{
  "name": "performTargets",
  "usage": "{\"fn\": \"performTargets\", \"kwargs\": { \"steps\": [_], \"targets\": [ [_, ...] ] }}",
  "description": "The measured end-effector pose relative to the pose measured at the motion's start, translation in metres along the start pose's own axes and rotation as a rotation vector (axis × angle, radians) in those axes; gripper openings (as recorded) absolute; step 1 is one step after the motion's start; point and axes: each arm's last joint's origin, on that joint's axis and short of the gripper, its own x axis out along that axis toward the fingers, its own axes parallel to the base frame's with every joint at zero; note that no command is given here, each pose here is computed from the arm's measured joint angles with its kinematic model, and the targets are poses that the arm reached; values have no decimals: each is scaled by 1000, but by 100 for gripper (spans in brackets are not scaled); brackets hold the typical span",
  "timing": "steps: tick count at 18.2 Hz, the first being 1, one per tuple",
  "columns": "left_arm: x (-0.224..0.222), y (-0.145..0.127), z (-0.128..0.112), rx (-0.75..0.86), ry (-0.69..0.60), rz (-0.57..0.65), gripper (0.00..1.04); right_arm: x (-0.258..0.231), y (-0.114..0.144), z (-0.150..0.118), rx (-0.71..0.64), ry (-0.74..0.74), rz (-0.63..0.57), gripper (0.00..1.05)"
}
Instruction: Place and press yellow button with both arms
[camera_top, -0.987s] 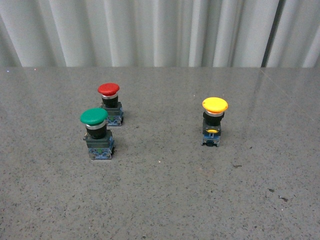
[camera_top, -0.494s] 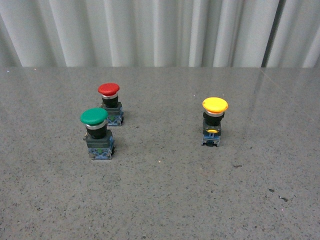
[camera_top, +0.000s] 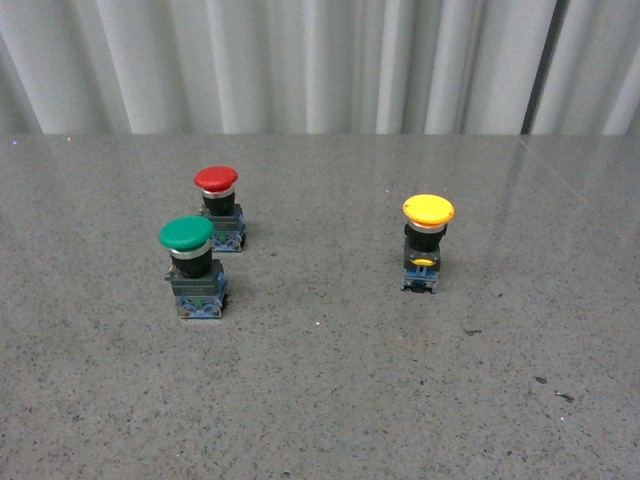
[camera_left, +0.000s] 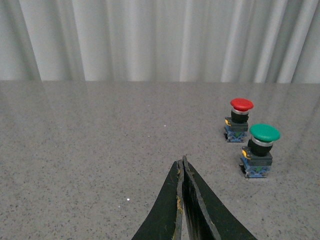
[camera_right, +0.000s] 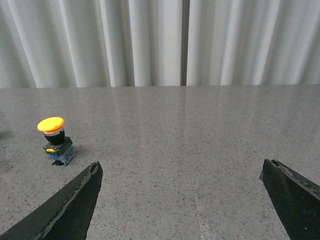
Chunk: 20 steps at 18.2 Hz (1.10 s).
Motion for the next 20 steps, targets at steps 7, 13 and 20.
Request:
{"fn": "performTargets", "kwargs": {
  "steps": [7, 13, 20],
  "targets": [
    [0, 0, 1, 0, -9, -1, 31, 0, 0, 0, 0, 1, 0, 98],
    [0, 0, 1, 0, -10, -1, 92, 0, 0, 0, 0, 1, 0, 98],
    [0, 0, 1, 0, -10, 0, 98, 54, 16, 79, 376, -93, 200, 98]
  ]
}}
